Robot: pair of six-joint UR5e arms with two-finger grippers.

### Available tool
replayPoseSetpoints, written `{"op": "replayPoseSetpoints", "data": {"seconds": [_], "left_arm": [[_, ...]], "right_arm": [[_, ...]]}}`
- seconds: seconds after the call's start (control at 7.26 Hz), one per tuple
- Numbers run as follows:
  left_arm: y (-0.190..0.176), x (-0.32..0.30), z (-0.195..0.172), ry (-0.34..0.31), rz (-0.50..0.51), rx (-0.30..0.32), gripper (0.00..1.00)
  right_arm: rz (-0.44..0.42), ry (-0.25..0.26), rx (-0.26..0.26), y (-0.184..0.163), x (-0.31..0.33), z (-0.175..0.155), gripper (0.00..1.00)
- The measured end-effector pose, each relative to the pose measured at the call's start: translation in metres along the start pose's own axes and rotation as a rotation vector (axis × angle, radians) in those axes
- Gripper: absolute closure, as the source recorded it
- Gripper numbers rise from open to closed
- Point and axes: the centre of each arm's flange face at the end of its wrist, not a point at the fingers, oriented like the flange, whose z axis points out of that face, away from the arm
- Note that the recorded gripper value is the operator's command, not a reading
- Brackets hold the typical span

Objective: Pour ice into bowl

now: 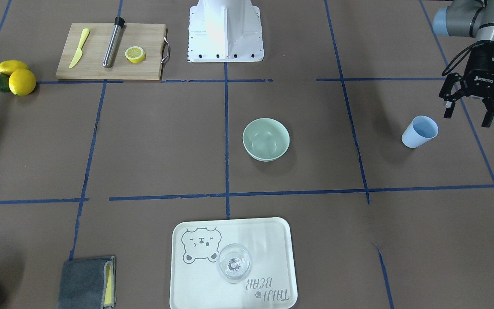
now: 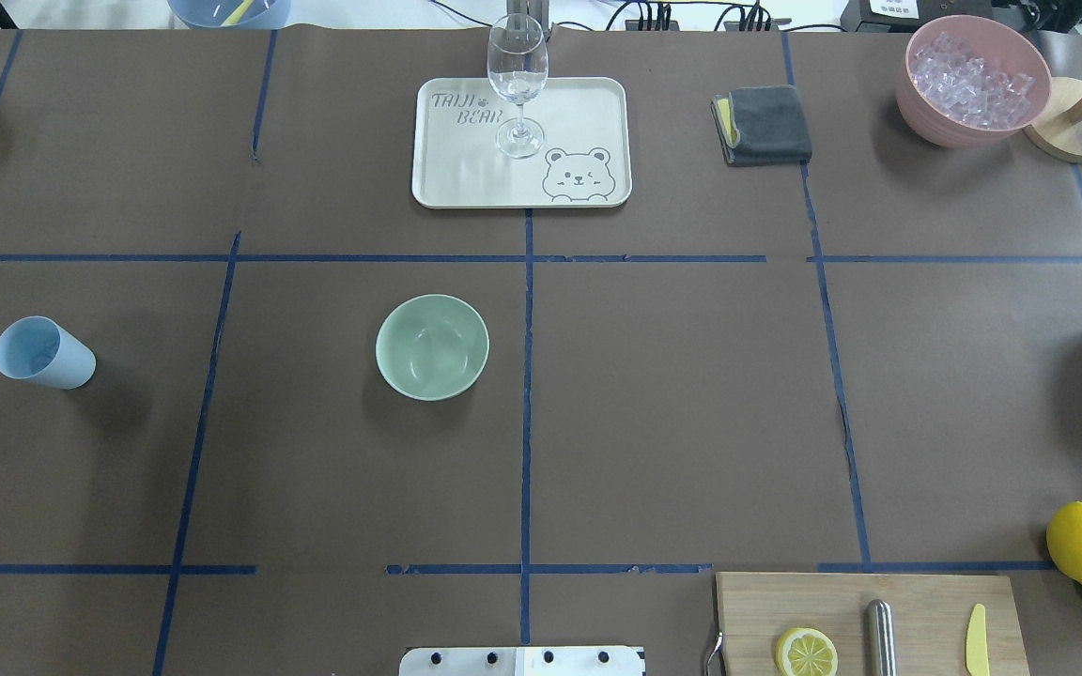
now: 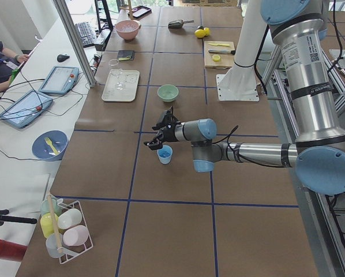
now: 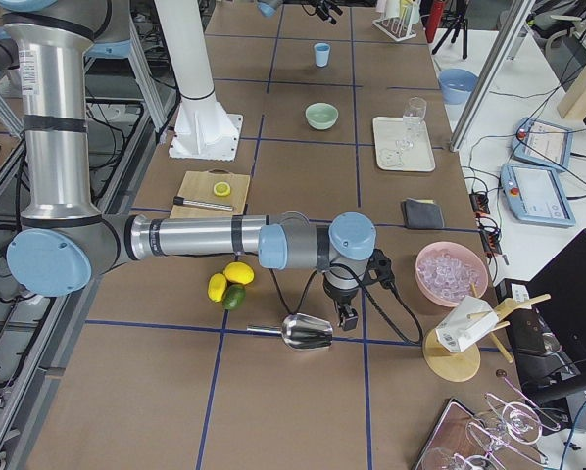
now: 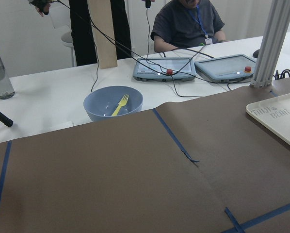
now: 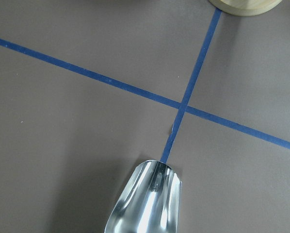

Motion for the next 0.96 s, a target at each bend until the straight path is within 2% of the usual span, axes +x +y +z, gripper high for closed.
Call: {"op": "replayPoseSetpoints", "data": {"seconds": [0.55, 0.96], "left_arm": [[0.088, 0.031, -0.012, -0.091, -0.088, 0.070, 0.00], [0.129, 0.038, -0.017, -0.126, -0.089, 0.112, 0.00]], "right_arm": [[0.007, 0.000, -0.002, 0.005, 0.003, 0.001, 0.00], [0.014, -0.001, -0.004, 0.012, 0.006, 0.002, 0.00]]}}
